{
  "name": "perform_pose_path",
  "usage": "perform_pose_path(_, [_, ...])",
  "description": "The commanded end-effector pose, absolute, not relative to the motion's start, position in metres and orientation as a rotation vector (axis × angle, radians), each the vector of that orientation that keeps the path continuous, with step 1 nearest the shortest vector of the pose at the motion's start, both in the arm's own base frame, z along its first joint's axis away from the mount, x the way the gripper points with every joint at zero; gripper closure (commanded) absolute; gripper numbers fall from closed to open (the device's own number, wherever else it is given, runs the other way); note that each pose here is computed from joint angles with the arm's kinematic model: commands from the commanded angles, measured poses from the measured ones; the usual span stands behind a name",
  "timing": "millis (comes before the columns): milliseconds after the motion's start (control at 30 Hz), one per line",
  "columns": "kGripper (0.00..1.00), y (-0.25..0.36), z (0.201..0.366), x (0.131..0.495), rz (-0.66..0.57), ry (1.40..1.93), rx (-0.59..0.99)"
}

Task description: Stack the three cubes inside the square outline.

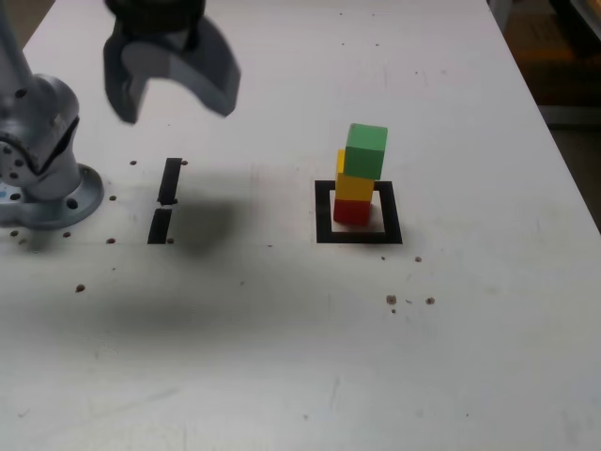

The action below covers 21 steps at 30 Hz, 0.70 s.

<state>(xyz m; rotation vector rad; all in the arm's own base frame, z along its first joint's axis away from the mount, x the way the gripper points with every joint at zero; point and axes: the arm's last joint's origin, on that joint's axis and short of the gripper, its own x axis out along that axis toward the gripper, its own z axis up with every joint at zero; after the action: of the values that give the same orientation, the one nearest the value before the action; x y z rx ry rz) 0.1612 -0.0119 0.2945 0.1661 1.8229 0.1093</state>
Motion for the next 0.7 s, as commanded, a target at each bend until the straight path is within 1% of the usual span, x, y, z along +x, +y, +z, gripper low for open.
perform_pose_path(0, [0.00, -0.010, 0.289, 0.157, 0.114, 1.822, 0.149])
perform_pose_path(100, [0.00, -0.007, 0.280, 0.150, 0.122, 1.831, 0.133])
perform_pose_path(267, [0.00, -0.003, 0.275, 0.140, 0.137, 1.840, 0.121])
perform_pose_path(467, [0.00, 0.001, 0.262, 0.133, 0.140, 1.848, 0.100])
perform_pose_path(667, [0.00, 0.002, 0.244, 0.133, 0.122, 1.847, 0.093])
